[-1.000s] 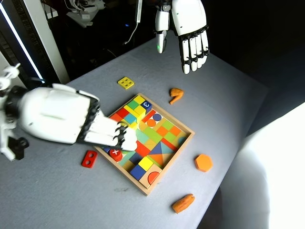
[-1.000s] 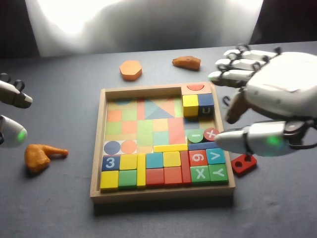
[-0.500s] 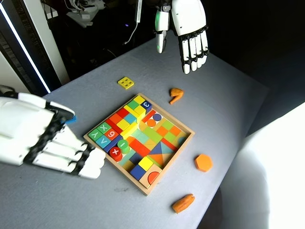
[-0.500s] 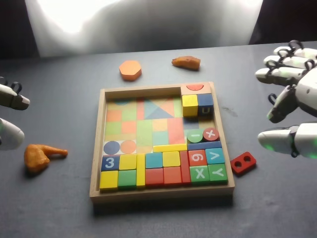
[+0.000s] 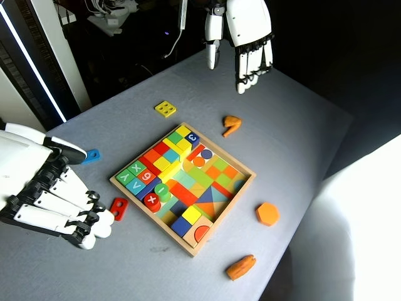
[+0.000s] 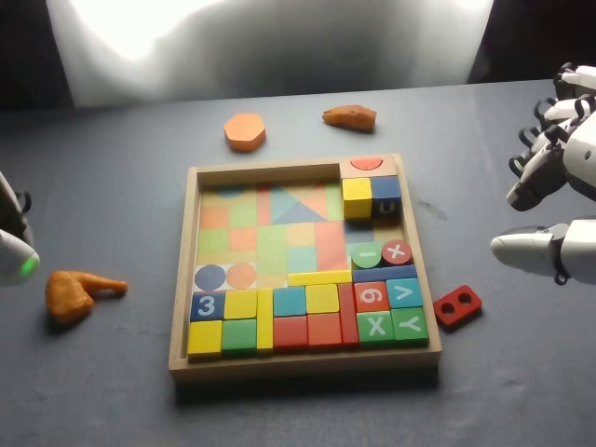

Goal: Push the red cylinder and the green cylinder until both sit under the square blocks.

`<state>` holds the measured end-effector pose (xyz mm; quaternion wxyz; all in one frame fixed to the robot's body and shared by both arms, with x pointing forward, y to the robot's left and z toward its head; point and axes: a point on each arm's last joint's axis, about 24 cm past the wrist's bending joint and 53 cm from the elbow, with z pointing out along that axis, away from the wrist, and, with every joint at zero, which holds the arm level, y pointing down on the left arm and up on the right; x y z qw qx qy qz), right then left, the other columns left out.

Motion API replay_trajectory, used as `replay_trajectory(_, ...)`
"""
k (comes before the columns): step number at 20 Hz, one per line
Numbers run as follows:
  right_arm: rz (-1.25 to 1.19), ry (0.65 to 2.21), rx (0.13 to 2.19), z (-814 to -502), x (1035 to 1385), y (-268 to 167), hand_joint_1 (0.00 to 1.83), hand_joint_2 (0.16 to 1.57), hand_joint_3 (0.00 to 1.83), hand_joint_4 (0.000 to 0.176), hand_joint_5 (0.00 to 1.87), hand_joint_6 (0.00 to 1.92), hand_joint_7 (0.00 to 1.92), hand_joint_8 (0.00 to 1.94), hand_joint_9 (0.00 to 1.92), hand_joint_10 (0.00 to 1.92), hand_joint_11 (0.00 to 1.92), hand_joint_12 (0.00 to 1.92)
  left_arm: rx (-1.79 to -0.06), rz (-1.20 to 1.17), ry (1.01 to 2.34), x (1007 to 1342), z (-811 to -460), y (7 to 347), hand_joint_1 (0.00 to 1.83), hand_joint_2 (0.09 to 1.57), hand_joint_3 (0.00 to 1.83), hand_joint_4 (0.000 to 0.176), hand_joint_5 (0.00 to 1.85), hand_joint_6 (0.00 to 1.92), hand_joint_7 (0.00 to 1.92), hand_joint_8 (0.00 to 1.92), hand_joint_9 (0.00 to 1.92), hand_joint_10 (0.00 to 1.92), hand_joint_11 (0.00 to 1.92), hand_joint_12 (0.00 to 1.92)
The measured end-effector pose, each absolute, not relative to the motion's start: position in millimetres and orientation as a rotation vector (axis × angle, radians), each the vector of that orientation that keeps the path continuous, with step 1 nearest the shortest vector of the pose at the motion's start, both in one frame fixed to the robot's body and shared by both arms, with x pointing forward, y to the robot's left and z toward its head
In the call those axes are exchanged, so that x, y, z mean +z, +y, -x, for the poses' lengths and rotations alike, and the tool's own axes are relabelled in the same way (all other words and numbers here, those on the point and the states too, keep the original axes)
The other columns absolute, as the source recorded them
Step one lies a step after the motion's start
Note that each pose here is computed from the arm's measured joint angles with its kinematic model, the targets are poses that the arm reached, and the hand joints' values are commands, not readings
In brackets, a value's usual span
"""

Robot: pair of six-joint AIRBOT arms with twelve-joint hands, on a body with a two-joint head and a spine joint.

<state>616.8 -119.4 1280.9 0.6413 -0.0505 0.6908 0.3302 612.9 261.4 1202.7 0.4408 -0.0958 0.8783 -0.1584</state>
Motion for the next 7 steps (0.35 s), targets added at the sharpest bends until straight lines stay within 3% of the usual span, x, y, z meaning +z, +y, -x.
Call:
replay_trajectory(2, 0.106, 1.573, 0.778, -617, 1283, -119, 0.18, 1.16, 0.00, 0.000, 1.00, 0.17, 0.91, 0.25, 0.55, 1.19, 0.28, 1.80, -0.391, 0.237, 2.180, 1203, -613, 262, 0.23, 1.36, 0.00, 0.000, 1.00, 0.01, 1.21, 0.07, 0.82, 0.96, 0.47, 1.60)
replay_trajectory(4, 0.112, 1.554, 0.804, -616, 1289, -120, 0.19, 1.17, 0.00, 0.000, 0.91, 0.39, 0.82, 0.43, 0.51, 1.25, 0.25, 1.85, -0.392, 0.237, 2.180, 1203, -613, 262, 0.24, 1.37, 0.00, 0.000, 1.01, 0.01, 1.22, 0.07, 0.80, 1.09, 0.46, 1.63)
replay_trajectory(7, 0.129, 1.536, 0.825, -616, 1293, -121, 0.20, 1.17, 0.00, 0.000, 0.83, 0.62, 0.78, 0.55, 0.52, 1.22, 0.25, 1.84, -0.388, 0.236, 2.178, 1203, -613, 262, 0.25, 1.37, 0.00, 0.000, 1.00, 0.00, 1.22, 0.11, 0.76, 1.23, 0.44, 1.72)
